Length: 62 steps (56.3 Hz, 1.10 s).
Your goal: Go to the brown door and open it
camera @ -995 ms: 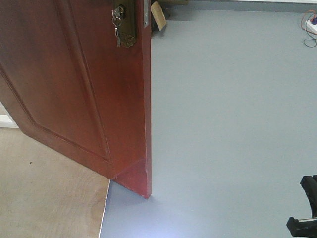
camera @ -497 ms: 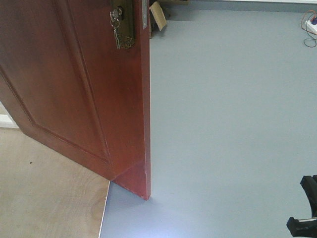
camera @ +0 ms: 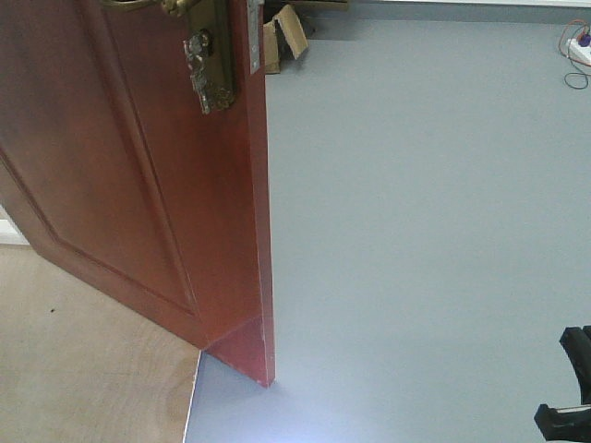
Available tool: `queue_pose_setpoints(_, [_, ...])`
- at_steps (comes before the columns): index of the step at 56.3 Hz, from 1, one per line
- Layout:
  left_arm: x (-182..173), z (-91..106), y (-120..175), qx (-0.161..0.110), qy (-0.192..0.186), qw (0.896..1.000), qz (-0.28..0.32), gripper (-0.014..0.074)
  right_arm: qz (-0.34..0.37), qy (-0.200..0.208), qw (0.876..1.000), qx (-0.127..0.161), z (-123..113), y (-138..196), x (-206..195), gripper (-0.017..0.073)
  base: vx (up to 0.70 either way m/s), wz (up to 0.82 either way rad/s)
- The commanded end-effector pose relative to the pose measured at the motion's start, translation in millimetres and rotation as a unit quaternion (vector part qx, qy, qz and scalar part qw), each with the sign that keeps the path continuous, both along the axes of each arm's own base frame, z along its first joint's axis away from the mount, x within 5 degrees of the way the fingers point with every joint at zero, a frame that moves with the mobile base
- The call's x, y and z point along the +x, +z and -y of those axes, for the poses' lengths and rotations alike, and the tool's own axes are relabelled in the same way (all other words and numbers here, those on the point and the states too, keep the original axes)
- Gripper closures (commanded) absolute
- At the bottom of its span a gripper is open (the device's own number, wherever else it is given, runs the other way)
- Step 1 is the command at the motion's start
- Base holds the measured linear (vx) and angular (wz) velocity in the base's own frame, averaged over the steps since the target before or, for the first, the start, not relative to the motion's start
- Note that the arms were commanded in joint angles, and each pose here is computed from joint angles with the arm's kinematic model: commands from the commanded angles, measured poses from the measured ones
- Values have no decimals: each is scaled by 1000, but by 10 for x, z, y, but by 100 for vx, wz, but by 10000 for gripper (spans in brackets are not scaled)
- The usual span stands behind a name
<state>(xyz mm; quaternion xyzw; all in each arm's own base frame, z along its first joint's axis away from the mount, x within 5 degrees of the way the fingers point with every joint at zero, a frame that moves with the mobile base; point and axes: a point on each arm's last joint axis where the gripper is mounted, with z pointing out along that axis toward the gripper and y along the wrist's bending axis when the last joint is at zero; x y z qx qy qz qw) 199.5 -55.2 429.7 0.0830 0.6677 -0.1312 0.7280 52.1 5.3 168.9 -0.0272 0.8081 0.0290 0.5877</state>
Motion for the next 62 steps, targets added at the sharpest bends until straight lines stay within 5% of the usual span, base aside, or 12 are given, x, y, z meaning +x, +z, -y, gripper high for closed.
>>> queue_pose_setpoints(1, [-39, 14, 107, -6, -10, 1000, 16, 597, 42, -3, 999, -5, 6, 62, 18, 559, 10, -3])
queue_pose_setpoints(62, [-39, 14, 107, -6, -10, 1000, 16, 597, 40, -2, 999, -5, 6, 59, 17, 559, 14, -3])
